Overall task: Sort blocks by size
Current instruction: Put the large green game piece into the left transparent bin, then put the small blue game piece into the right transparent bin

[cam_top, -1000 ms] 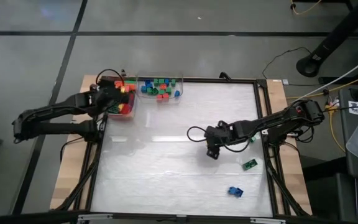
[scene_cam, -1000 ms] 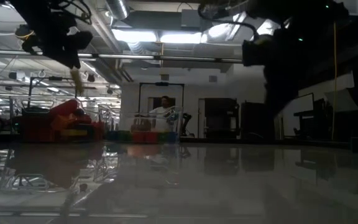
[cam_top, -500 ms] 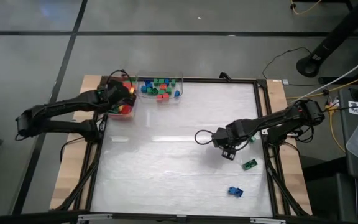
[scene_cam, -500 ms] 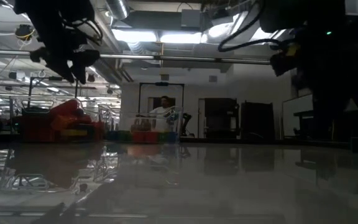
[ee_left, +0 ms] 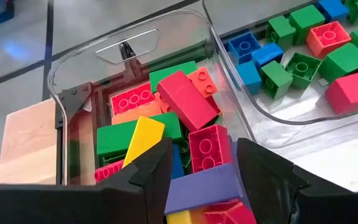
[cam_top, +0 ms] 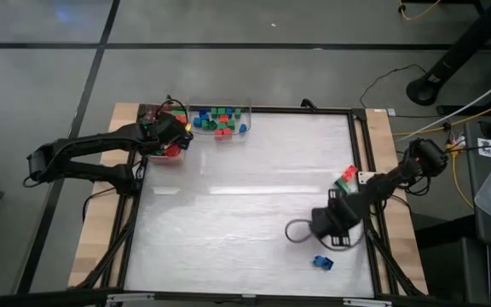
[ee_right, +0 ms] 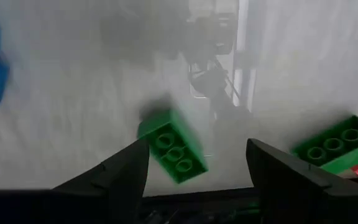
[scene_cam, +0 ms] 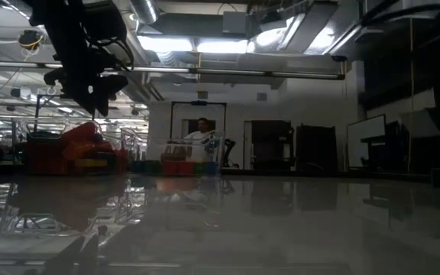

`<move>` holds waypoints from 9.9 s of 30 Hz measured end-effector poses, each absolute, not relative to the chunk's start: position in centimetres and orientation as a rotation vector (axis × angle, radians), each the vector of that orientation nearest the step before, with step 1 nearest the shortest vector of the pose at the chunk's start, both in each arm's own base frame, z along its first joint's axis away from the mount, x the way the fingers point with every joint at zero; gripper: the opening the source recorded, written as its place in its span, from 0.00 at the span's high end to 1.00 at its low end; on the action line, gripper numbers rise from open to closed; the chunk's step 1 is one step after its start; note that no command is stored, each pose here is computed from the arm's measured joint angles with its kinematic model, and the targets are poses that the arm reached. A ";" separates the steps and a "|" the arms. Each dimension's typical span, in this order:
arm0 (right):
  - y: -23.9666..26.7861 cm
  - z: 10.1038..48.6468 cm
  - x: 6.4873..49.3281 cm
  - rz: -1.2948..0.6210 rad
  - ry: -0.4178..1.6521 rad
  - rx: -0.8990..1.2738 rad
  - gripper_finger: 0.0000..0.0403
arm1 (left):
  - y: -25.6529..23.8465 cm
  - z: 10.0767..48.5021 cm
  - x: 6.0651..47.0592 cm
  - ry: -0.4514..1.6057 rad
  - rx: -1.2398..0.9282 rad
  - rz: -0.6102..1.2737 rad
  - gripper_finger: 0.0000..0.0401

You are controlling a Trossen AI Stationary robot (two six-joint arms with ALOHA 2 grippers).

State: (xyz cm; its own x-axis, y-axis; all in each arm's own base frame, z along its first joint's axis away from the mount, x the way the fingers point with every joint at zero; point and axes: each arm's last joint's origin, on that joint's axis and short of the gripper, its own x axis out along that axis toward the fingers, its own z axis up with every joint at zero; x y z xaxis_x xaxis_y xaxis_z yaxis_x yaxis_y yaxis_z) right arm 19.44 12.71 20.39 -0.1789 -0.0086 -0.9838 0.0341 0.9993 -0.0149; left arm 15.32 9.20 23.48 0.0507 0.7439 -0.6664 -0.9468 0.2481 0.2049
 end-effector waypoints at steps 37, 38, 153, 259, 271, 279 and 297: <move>14.3 15.1 15.5 0.014 1.757 -0.063 0.34 | 9.2 23.5 15.4 0.768 -0.326 1.321 0.59; 14.3 15.1 15.4 0.010 1.759 -0.062 0.34 | 9.2 23.5 15.4 0.768 -0.326 1.321 0.59; 17.1 14.9 23.4 -0.476 0.558 0.638 0.63 | -5.1 24.0 25.8 0.477 0.106 -0.055 0.59; 12.1 22.5 31.8 0.448 0.524 0.527 0.38 | -9.8 23.6 28.0 0.203 0.521 -0.136 0.79; 15.5 22.5 28.6 0.488 0.751 0.616 0.40 | -1.4 26.7 19.3 0.656 0.544 0.595 0.77; 19.0 22.3 26.4 0.455 0.794 0.654 0.40 | 3.8 26.2 14.5 0.786 0.220 1.030 0.77; 23.4 20.5 20.6 0.246 0.961 0.643 0.40 | 9.3 24.7 14.7 0.728 -0.118 1.415 0.51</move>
